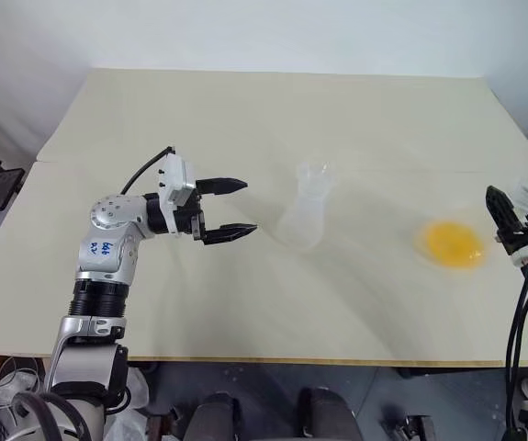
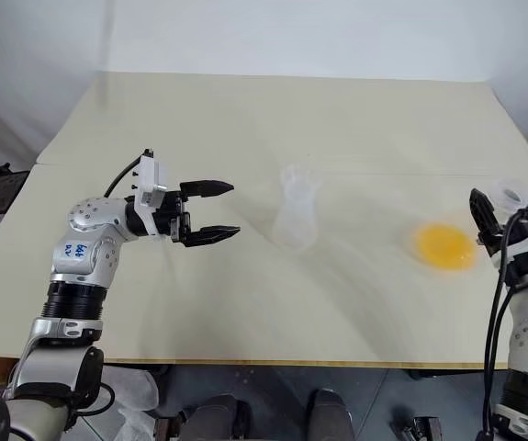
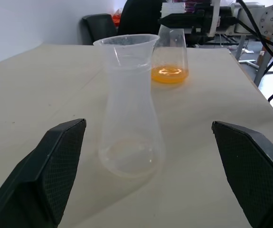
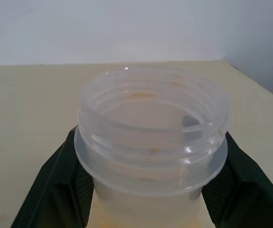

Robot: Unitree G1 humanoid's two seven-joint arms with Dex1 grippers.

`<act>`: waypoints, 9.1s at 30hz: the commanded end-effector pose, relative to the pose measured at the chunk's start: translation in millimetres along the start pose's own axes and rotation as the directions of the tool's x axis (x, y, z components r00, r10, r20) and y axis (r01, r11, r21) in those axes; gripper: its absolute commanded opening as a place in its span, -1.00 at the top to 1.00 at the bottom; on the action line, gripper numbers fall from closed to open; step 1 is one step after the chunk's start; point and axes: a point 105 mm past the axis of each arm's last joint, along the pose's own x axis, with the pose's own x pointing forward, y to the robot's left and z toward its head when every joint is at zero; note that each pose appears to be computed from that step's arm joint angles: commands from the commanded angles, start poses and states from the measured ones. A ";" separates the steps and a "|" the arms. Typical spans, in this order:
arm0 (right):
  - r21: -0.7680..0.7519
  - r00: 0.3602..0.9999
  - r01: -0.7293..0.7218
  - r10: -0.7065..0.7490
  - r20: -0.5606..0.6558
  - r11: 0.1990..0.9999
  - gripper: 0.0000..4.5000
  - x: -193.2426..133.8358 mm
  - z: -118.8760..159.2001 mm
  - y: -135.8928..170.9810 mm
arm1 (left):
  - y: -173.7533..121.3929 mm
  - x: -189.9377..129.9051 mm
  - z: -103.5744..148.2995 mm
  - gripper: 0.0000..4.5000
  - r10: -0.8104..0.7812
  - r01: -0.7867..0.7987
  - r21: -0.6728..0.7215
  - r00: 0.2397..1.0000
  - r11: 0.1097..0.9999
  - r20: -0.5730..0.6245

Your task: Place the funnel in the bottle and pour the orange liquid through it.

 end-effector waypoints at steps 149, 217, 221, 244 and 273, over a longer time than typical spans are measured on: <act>-0.978 0.737 0.156 0.675 0.022 -0.138 -0.10 68.2 61.2 220.8 | -30.9 34.0 -3.0 -1.00 0.181 -0.176 -0.040 0.964 0.984 0.196; -0.962 0.743 0.204 0.669 0.030 -0.183 -0.10 72.1 61.6 217.4 | -23.8 37.1 0.3 -1.00 0.201 -0.198 -0.034 0.955 0.980 0.218; -0.960 0.744 0.209 0.667 0.034 -0.184 -0.10 71.7 61.6 216.0 | -24.9 37.2 0.4 -1.00 0.200 -0.198 -0.035 0.955 0.980 0.221; -0.957 0.728 0.216 0.685 0.027 -0.192 -0.10 71.3 62.6 219.5 | -25.6 40.6 0.4 -1.00 0.209 -0.204 -0.048 0.949 0.978 0.236; -0.947 0.725 0.245 0.688 0.038 -0.206 -0.10 69.0 65.8 216.4 | -23.4 39.1 3.3 -1.00 0.241 -0.232 -0.067 0.933 0.971 0.267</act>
